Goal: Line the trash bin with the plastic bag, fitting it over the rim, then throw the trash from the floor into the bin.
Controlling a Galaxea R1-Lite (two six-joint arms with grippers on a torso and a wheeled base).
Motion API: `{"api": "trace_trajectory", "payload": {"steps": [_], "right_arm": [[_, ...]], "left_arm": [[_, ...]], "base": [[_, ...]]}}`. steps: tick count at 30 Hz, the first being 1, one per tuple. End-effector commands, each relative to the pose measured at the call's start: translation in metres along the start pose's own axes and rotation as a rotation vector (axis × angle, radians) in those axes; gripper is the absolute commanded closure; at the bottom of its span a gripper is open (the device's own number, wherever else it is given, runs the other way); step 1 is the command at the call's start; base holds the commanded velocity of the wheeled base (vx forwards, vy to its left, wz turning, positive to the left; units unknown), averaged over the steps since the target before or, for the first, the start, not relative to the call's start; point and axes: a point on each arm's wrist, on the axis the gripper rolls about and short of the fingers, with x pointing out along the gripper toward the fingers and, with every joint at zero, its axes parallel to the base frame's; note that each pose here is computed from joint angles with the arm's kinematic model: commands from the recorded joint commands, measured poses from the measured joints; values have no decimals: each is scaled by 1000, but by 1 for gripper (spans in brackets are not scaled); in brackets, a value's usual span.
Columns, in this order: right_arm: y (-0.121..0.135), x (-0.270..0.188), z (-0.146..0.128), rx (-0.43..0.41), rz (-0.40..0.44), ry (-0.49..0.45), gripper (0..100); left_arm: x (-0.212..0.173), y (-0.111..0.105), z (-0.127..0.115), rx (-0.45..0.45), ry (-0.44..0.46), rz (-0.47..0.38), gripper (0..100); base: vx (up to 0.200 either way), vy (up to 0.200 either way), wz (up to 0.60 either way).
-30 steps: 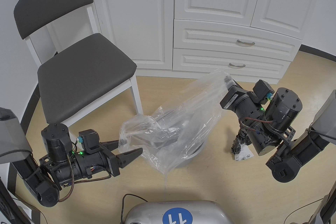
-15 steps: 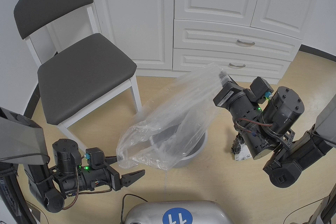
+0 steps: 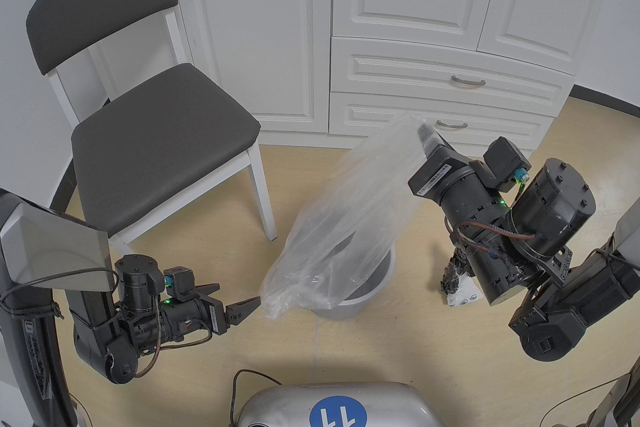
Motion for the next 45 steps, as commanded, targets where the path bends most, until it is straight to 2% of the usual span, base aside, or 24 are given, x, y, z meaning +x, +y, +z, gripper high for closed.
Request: {"api": "trace_trajectory", "payload": {"steps": [1,4,7,13,16,20,25,33,34,36,39,43,44,45], "right_arm": [[5,-2,6,19,18,-24,100],[10,-5,6,28,22,-25,100],[15,-4,8,38,9,-41,100],[17,5,2,33,-39,-45,100],[21,13,0,38,-40,-58,100],[31,27,1,-2,-72,-43,100],[53,32,5,-44,-89,-1,100],[63,32,8,-80,-102,4,100],[68,29,10,-92,-98,1,100],[69,28,11,-106,-100,1,100],[68,28,10,-109,-100,4,100],[71,26,8,-109,-92,12,100],[74,23,8,-106,-82,16,100],[74,23,8,-106,-82,16,100]], "left_arm": [[6,4,-4,-14,9,5,0],[7,0,-6,-26,19,-10,0],[8,-14,-9,-31,39,-49,0],[0,-44,-18,9,96,-134,0],[2,-52,-21,21,106,-157,0],[10,-58,-26,32,108,-111,0],[13,-63,-26,42,103,-120,0],[21,-61,-31,41,107,-99,0],[31,-58,-33,41,90,-37,0],[35,-56,-33,41,81,-13,0],[36,-57,-32,29,72,-15,0],[46,-59,-26,-34,27,-3,0],[55,-58,-21,-80,-16,26,0],[55,-58,-21,-80,-16,26,0]], "base": [[0,0,0],[0,0,0],[0,0,0],[0,0,0],[0,0,0],[0,0,0],[0,0,0],[0,0,0],[0,0,0],[0,0,0],[0,0,0],[0,0,0],[0,0,0],[0,0,0]]}}
